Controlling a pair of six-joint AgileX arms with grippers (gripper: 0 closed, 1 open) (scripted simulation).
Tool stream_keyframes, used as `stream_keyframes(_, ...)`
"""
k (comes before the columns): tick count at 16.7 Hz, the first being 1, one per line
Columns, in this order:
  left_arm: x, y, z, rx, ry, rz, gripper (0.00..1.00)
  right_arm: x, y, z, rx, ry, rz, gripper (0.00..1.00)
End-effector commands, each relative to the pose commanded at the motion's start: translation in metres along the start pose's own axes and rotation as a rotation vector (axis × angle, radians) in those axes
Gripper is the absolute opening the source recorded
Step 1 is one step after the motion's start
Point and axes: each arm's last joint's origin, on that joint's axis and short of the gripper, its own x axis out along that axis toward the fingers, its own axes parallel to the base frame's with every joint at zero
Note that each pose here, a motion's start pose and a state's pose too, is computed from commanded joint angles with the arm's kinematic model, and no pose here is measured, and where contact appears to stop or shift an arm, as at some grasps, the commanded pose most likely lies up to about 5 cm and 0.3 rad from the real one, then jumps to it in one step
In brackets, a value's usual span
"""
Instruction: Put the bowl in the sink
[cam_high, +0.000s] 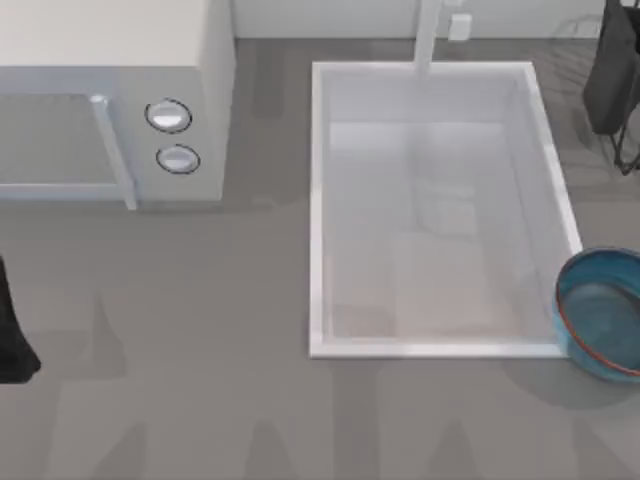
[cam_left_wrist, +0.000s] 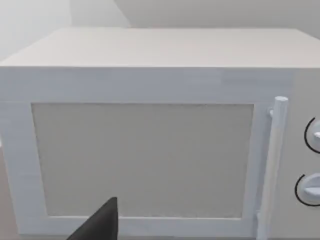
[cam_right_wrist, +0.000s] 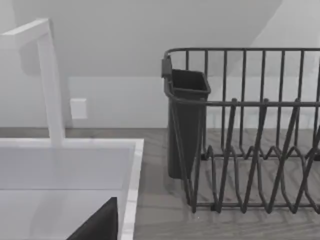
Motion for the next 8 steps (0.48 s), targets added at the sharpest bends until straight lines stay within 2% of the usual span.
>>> stream_keyframes(4, 0.000, 0.000, 0.000, 0.000, 0.000, 0.000, 1.00, 0.000, 0.000, 0.005, -0.004, 0.032, -0.001, 1.00)
stream_keyframes(8, 0.000, 0.000, 0.000, 0.000, 0.000, 0.000, 1.00, 0.006, -0.002, 0.030, -0.019, 0.217, -0.009, 1.00)
